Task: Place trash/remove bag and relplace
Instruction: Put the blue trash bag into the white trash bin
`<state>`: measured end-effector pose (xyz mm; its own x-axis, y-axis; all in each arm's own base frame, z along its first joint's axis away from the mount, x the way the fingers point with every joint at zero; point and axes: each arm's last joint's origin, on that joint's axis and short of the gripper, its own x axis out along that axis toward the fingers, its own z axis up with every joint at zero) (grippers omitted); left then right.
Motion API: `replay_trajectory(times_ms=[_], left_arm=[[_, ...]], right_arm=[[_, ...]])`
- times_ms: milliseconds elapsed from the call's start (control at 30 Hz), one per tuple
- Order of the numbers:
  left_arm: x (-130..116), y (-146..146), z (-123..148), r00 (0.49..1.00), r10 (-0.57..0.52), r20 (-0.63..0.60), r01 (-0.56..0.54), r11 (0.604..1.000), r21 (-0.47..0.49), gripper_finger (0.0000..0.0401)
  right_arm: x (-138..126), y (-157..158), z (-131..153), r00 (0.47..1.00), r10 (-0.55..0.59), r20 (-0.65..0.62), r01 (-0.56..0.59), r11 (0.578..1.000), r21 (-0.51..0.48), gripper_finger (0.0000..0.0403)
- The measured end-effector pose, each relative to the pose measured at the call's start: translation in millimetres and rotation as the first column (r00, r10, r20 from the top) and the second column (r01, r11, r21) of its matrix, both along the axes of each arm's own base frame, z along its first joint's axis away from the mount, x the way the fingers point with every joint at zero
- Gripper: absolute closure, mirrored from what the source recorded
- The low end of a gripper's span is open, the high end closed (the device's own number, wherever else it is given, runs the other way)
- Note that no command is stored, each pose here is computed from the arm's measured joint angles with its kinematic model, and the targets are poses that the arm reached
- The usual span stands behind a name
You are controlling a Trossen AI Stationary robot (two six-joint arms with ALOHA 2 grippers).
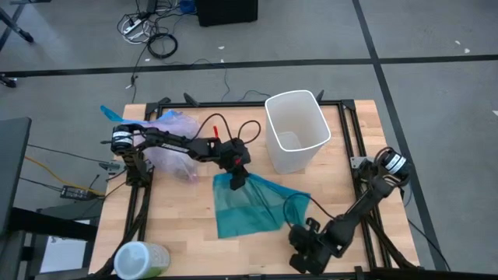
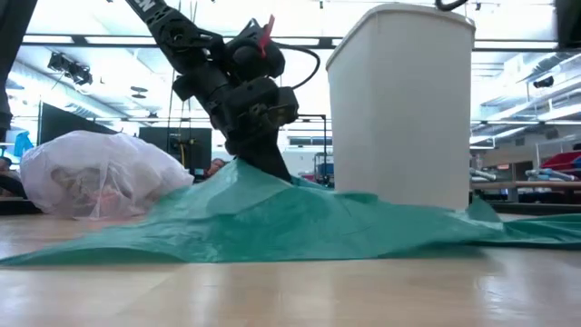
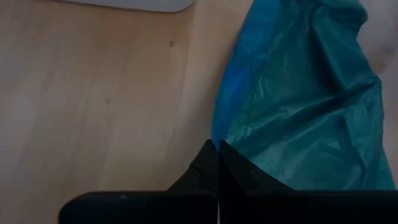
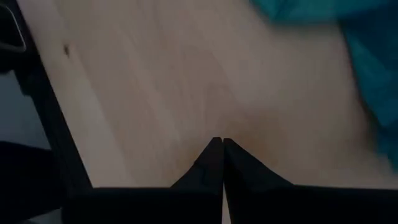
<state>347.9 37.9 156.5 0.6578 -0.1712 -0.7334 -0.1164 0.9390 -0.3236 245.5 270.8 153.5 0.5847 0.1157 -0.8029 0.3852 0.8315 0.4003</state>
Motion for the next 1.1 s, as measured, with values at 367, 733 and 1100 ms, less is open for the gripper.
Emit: replay_trajectory(times_ms=[367, 733, 1100], left_arm=[[-1.4, -9.3, -1.9, 0.999, -0.042, -0.027, 0.042, 0.999, 0.003, 0.0399], [-1.2, -12.0, -1.9, 0.998, -0.049, -0.028, 0.05, 0.999, 0.003, 0.0399], [-1.1, -12.0, -1.8, 0.998, -0.051, -0.026, 0.051, 0.999, 0.004, 0.0399]], right_arm=[[47.5, -32.8, 16.7, 0.96, -0.068, 0.27, 0.105, 0.986, -0.127, 0.0332], [96.2, -105.4, 16.4, 0.977, 0.116, 0.18, -0.055, 0.947, -0.316, 0.0229], [95.7, -109.3, 13.4, 0.941, 0.326, 0.087, -0.263, 0.871, -0.416, 0.022]])
